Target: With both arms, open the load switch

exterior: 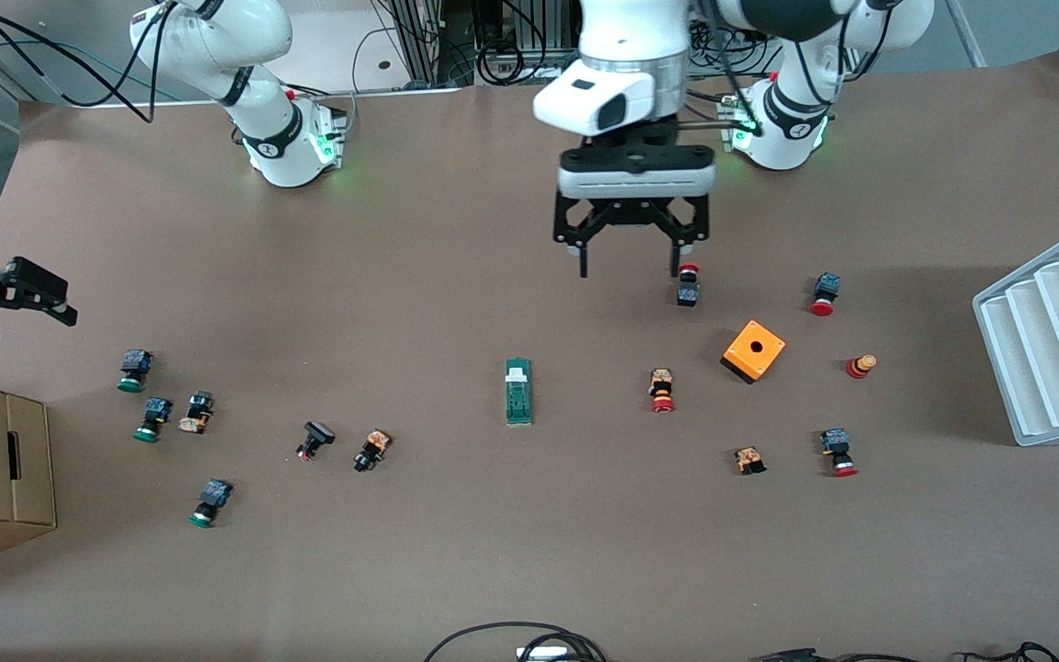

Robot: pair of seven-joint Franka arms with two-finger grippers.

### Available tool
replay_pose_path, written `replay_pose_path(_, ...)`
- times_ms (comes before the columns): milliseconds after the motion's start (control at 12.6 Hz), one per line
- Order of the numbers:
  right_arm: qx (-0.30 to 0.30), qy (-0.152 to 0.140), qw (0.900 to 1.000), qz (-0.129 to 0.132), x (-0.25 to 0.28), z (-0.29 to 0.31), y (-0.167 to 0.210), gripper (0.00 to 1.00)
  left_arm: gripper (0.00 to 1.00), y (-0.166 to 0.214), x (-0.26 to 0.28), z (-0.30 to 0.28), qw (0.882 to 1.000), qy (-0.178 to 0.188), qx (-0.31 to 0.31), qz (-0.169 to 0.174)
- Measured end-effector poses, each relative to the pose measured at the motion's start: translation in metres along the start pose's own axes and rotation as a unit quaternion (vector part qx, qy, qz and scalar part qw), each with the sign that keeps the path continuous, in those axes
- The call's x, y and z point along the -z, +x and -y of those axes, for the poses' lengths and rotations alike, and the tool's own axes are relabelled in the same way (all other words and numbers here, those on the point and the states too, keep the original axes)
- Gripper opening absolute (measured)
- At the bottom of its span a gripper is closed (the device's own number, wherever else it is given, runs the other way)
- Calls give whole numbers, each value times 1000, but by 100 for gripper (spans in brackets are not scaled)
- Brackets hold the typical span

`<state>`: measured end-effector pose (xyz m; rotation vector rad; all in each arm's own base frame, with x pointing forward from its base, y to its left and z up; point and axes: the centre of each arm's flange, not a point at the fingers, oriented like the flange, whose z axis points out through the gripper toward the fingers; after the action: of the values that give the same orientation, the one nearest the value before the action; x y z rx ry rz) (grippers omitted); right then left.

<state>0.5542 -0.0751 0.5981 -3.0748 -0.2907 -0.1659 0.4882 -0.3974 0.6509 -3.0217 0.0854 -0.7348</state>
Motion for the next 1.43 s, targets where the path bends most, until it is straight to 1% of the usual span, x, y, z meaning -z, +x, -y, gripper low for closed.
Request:
replay_pose_path(159,0,-1,1000,0,0,0,0,100,100,18,3,35,1000,-6,16,11)
replay_pose_path(317,2,-11,1000,3,0,-2,0,100,100,28,1,59,999,4,27,18)
replay_pose_path(476,4,-17,1000,3,0,-3,0,100,100,35,-2,77,999,7,20,25)
replay_pose_path(635,4,-18,1000,2,0,-3,0,100,100,44,-6,102,999,-3,21,40)
replay_pose_path(793,4,-18,1000,2,0,-3,0,100,100,56,-11,137,999,-2,9,49)
replay_pose_path(952,5,-18,1000,2,0,-2,1,100,100,65,-18,179,998,7,-1,69)
replay_pose_path(1111,5,-18,1000,2,0,-2,1,100,100,74,-24,225,996,-6,20,84)
replay_pose_path(1269,6,-18,1000,2,0,-1,1,100,100,77,-30,259,994,-8,49,97)
replay_pose_path(1428,6,-18,1000,2,0,-1,1,100,100,80,-38,293,990,-21,83,110)
